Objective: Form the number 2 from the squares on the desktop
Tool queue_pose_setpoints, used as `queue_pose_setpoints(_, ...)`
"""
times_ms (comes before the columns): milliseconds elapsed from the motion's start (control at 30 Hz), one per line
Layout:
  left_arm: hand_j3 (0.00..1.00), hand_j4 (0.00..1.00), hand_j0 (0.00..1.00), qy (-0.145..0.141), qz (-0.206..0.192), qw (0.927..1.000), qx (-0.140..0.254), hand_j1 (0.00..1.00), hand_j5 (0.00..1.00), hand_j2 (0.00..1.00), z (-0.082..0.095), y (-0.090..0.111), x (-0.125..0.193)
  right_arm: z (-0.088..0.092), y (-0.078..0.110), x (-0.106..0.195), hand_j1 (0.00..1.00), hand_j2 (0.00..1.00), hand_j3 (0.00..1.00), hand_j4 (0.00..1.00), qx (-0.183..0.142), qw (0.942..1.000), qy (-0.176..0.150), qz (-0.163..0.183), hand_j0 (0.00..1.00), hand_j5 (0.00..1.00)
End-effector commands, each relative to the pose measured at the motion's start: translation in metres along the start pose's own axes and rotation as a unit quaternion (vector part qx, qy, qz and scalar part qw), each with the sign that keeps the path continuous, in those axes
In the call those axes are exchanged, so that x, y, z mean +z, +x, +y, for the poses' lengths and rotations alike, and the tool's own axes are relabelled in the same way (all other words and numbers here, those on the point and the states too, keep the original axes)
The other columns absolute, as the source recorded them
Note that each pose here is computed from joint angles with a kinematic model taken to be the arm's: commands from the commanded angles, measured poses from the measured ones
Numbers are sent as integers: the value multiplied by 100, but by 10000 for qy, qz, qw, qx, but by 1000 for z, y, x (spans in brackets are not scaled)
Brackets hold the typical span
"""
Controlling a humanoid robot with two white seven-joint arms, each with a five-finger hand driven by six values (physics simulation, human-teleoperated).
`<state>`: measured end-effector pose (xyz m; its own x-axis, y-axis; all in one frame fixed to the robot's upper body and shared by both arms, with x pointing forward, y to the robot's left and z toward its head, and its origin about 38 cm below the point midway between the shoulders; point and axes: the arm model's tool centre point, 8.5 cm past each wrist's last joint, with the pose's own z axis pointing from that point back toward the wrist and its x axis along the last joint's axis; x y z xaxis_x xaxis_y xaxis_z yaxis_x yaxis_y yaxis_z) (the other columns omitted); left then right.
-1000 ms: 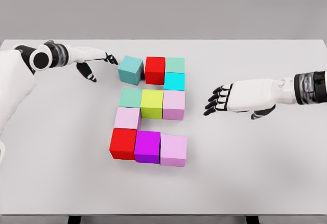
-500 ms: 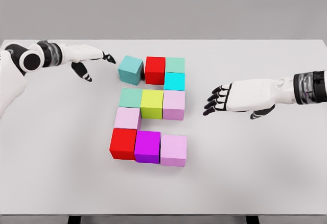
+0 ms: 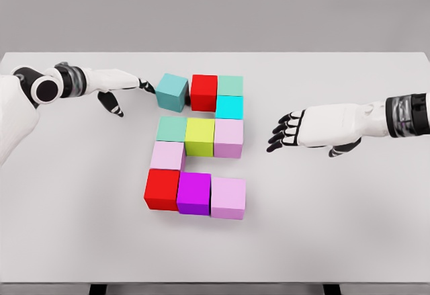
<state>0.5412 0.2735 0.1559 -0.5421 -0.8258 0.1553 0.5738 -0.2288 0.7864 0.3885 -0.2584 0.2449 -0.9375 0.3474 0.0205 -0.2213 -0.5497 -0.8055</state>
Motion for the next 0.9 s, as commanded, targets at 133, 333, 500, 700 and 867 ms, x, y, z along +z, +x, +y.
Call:
queue_pose_setpoints(133,89,89,89,-18,-173,9998,-114,89,89,89,-1,6,-1,0,0,1,100,100,100,100,-21,10000,-18,14,100,100)
queue_pose_setpoints(333,90,90,90,-3,-327,9993,-207,90,90,90,0,10,-1,-2,-15,14,100,100,100,100,-213,9994,-150,236,100,100)
queue_pose_setpoints(500,90,90,90,12,-381,9991,-189,90,90,90,0,12,-3,7,-41,32,100,100,100,100,-950,9934,-491,417,100,100)
queue_pose_setpoints(700,90,90,90,70,-492,9985,-247,90,90,90,3,19,-3,6,-41,31,100,100,100,100,-944,9934,-504,408,100,100)
queue_pose_setpoints(867,90,90,90,81,-494,9985,-216,90,90,90,3,19,-3,5,-40,30,100,100,100,100,-941,9935,-511,394,100,100)
